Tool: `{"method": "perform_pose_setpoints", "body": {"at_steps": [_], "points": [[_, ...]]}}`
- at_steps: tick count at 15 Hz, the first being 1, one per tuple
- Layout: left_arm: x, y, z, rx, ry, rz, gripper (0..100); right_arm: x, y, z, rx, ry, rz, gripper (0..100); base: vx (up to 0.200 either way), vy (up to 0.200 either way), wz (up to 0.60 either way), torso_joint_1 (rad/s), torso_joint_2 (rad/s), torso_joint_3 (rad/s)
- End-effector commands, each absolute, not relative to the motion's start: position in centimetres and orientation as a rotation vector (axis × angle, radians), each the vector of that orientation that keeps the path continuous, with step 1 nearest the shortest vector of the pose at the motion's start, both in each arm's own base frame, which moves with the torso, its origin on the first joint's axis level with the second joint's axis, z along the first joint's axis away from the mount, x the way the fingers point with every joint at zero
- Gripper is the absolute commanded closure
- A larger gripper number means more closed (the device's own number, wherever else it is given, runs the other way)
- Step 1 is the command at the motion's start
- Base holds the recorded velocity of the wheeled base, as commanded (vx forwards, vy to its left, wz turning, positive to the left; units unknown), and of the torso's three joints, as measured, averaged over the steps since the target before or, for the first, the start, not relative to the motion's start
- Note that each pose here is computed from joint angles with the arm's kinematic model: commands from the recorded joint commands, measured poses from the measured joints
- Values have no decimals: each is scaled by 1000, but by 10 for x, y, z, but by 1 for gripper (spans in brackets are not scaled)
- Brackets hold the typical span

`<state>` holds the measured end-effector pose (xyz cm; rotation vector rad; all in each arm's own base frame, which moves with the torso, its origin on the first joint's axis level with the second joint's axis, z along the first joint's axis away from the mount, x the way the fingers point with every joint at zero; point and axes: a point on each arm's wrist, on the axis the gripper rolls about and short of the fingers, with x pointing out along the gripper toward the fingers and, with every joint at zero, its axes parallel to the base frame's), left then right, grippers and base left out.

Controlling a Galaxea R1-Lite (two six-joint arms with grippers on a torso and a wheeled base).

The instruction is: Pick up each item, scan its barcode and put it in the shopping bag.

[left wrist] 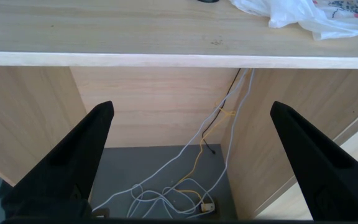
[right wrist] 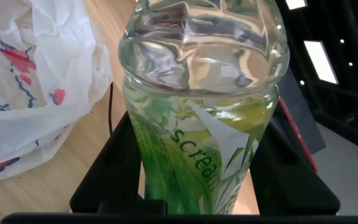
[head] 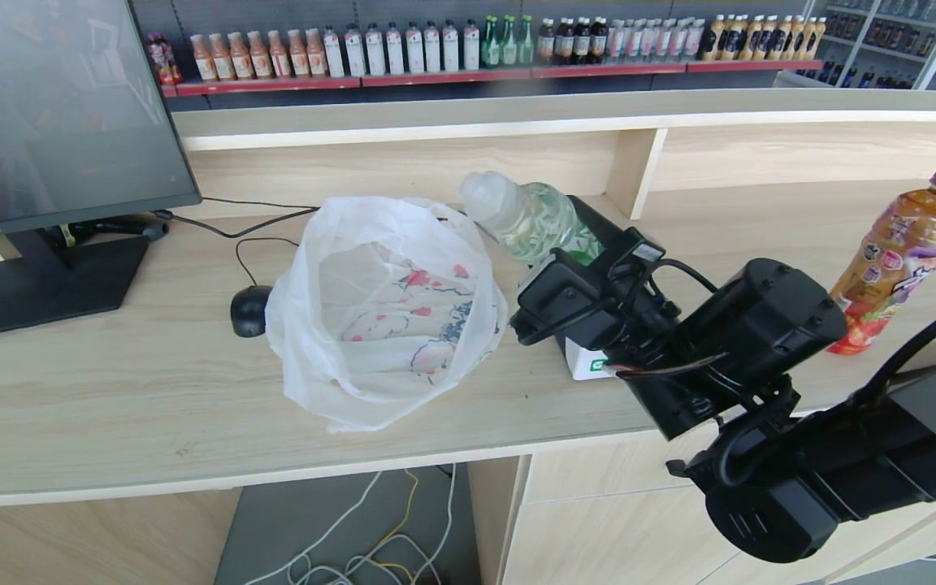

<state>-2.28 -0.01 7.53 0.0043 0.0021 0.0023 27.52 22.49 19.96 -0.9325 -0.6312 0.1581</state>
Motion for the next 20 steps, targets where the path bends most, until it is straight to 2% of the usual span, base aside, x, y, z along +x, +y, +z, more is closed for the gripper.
{"method": "perform_pose_setpoints", "body": {"at_steps": [1, 5, 10, 14, 20], "points": [[-23, 0, 75, 5, 2, 3, 0, 268, 228, 205, -892, -649, 174, 100, 0, 0, 0, 0, 0, 0], [-23, 0, 75, 5, 2, 3, 0, 253, 237, 216, -725, -595, 137, 100, 0, 0, 0, 0, 0, 0], [-23, 0, 75, 5, 2, 2, 0, 244, 227, 240, -487, -603, 128, 100, 0, 0, 0, 0, 0, 0], [-23, 0, 75, 5, 2, 3, 0, 238, 222, 246, -274, -595, 184, 100, 0, 0, 0, 0, 0, 0], [-23, 0, 75, 5, 2, 3, 0, 226, 202, 250, -163, -534, 209, 100, 0, 0, 0, 0, 0, 0]]}}
